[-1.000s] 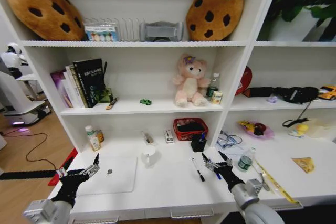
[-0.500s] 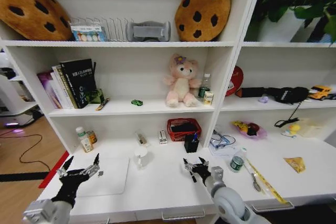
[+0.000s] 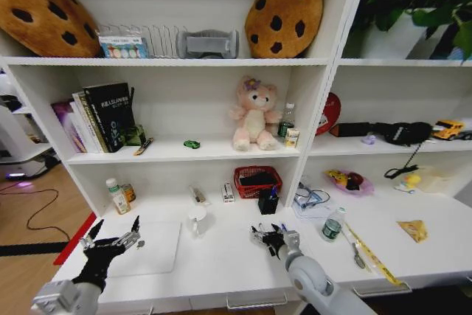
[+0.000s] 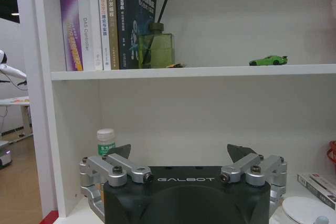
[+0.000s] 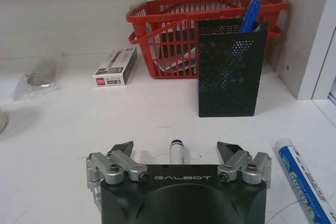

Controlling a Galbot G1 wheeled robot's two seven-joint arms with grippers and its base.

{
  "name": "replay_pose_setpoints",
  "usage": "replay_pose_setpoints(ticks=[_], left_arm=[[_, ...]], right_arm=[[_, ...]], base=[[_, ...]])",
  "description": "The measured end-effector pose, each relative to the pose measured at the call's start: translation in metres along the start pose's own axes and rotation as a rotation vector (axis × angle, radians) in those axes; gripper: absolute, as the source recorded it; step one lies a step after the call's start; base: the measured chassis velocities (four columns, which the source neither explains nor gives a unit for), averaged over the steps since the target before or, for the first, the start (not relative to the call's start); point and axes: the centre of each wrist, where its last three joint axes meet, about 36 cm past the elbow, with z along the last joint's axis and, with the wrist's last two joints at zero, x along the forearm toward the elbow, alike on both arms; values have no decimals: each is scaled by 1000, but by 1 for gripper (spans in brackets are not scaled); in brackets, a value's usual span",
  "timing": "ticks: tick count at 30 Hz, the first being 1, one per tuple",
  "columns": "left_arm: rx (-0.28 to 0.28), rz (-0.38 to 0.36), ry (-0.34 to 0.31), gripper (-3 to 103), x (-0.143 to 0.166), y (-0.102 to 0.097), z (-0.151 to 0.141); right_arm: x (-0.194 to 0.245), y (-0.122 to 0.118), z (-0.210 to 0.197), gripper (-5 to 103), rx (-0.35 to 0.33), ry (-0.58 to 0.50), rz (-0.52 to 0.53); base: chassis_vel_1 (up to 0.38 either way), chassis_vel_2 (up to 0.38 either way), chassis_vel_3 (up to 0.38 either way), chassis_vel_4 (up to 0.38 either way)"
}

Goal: Organize the objects on the table.

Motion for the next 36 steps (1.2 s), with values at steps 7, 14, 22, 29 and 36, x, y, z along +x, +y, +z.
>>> replay_pose_setpoints(ticks=[7, 14, 22, 29, 36], left_arm=[[0, 0, 0, 100, 0, 0, 0], [0, -1, 0, 100, 0, 0, 0], [0, 0, 0, 100, 0, 0, 0], [0, -1, 0, 100, 0, 0, 0], [0, 0, 0, 100, 0, 0, 0]], right_arm=[[-1, 0, 0, 59, -7, 30, 16], [2, 3, 3, 37, -9, 47, 2], [4, 1, 2, 12, -10, 53, -5], [12, -5, 0, 12, 70, -114, -64], [-12, -30, -35, 12, 245, -571, -124]], base=[[0, 0, 0, 0], [0, 0, 0, 0], [0, 0, 0, 0], [0, 0, 0, 0], [0, 0, 0, 0]])
